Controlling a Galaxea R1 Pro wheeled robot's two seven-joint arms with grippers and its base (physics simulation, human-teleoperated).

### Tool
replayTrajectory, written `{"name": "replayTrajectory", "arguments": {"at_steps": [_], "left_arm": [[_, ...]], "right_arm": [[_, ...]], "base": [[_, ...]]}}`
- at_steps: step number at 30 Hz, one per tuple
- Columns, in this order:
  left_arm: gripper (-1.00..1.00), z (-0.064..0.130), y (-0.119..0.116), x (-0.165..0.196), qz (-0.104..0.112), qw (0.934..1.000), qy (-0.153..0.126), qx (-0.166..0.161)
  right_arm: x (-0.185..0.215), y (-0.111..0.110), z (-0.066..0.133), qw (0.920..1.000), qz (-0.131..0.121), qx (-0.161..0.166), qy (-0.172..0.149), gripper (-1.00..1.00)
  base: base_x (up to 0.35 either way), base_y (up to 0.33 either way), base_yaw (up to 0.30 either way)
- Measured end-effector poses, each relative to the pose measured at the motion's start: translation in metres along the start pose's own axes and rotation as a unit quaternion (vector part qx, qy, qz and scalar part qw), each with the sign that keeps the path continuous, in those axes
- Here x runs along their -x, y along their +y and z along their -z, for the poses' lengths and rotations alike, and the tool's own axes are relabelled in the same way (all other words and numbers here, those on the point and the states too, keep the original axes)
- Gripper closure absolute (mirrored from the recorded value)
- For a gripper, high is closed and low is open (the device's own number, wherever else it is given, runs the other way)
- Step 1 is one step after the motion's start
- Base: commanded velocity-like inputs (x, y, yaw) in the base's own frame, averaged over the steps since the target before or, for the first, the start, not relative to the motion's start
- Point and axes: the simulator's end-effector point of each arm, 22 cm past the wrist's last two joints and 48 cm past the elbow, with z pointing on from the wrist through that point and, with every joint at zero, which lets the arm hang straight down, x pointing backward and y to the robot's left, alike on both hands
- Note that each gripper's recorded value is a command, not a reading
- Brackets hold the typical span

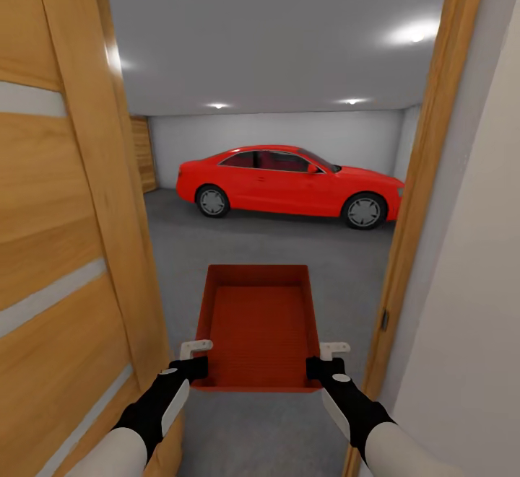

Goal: Move the two storage containers from the living room to the garage. In the garage, place one container on the floor and stack the other container on top of it (either order is fine).

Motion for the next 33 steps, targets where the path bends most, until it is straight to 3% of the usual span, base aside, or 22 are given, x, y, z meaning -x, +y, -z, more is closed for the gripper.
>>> {"name": "replayTrajectory", "arguments": {"at_steps": [27,33], "left_arm": [[1.00,0.0002,0.0004,0.0009,-0.001,1.0000,0.000,0.000],[1.00,0.0001,0.0006,0.0016,-0.001,1.0000,-0.001,0.000]], "right_arm": [[0.0001,0.0005,0.0001,1.0000,-0.001,0.000,0.000,1.00],[0.0004,0.0007,0.0000,1.0000,-0.001,0.000,-0.001,1.00]], "base": [[0.198,0.206,-0.245],[0.172,0.150,-0.082]]}}
